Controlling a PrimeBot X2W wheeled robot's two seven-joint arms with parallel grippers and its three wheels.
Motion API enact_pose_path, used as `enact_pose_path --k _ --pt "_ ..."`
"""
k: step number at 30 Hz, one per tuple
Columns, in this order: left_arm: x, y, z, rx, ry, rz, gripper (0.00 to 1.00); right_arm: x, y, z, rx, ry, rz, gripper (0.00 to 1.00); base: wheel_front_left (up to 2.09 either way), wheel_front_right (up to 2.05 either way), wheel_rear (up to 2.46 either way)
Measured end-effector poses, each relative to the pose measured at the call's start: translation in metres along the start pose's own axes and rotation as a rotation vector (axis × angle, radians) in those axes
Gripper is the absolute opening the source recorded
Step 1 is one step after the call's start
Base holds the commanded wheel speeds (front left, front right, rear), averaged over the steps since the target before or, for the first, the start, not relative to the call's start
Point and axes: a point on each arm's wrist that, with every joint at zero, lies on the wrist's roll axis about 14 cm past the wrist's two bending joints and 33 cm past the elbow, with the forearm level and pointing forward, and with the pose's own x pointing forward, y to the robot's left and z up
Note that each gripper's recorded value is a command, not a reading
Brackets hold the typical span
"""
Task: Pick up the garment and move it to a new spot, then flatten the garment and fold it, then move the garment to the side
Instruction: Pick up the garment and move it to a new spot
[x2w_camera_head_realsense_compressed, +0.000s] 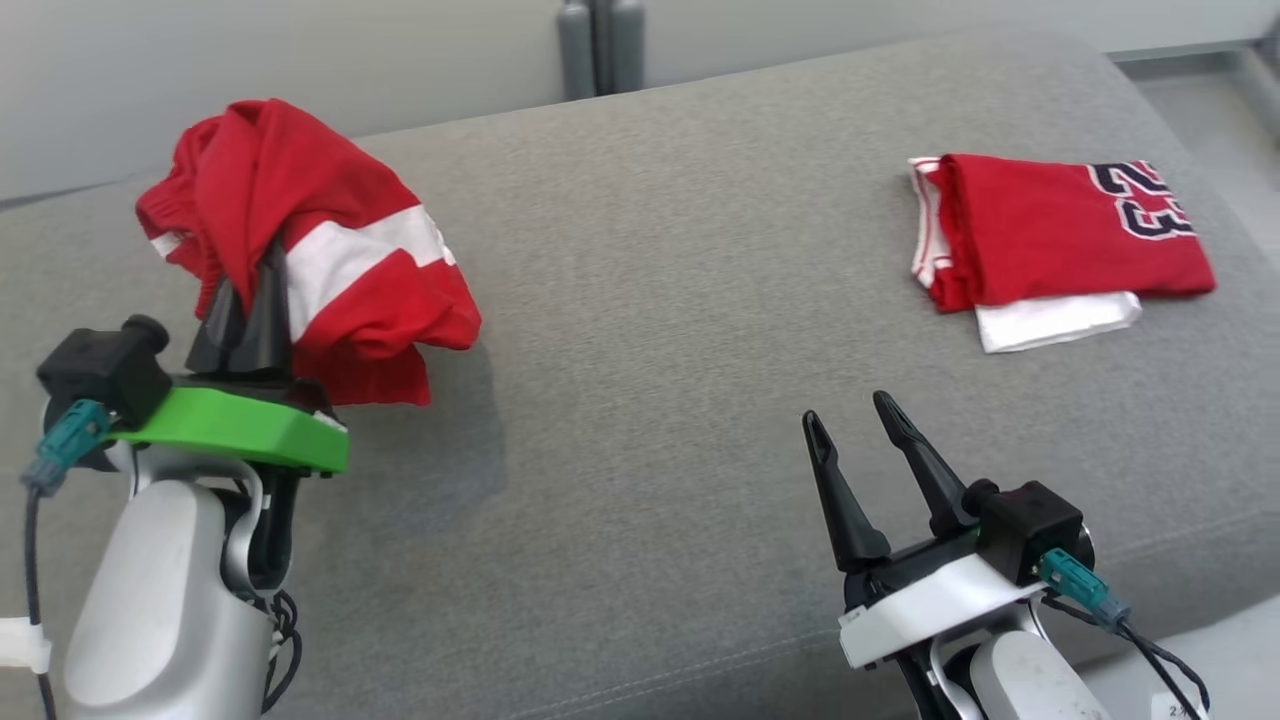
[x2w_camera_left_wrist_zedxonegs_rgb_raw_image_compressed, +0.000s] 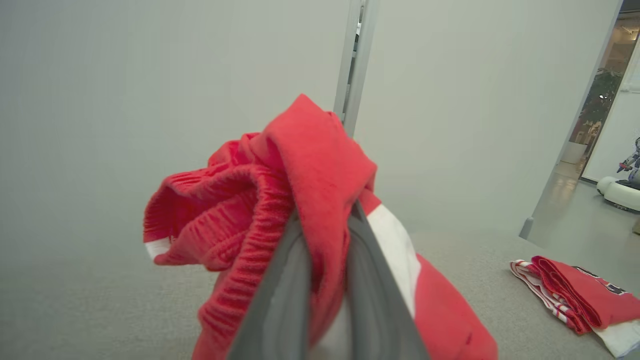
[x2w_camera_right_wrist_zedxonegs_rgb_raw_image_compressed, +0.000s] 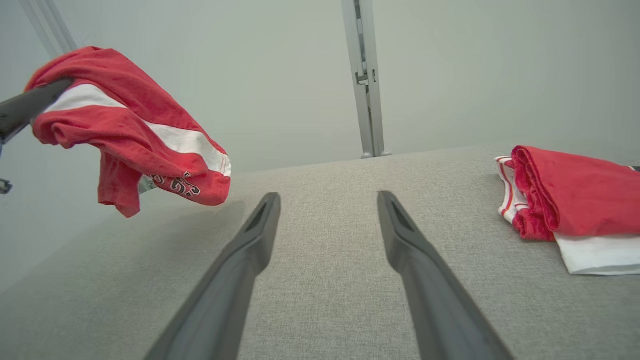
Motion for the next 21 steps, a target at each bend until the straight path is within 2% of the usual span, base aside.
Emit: enact_pose_path --k 13,17,21 --pt "0.046 -0.114 -0.038 -0.050 0.073 -0.294 0.00 -0.037 -0.045 0.024 -0.027 -0.053 -0.175 1.00 0.00 0.00 0.00" --pt "0.050 -0.133 -0.067 -0.007 0.140 -0.355 0.00 -0.048 -0.055 0.028 -0.032 -0.059 -0.218 1.00 0.00 0.00 0.00" --pt "0.053 -0.137 -0.100 0.037 0.209 -0.369 0.00 -0.056 -0.063 0.031 -0.038 -0.060 -0.256 1.00 0.00 0.00 0.00"
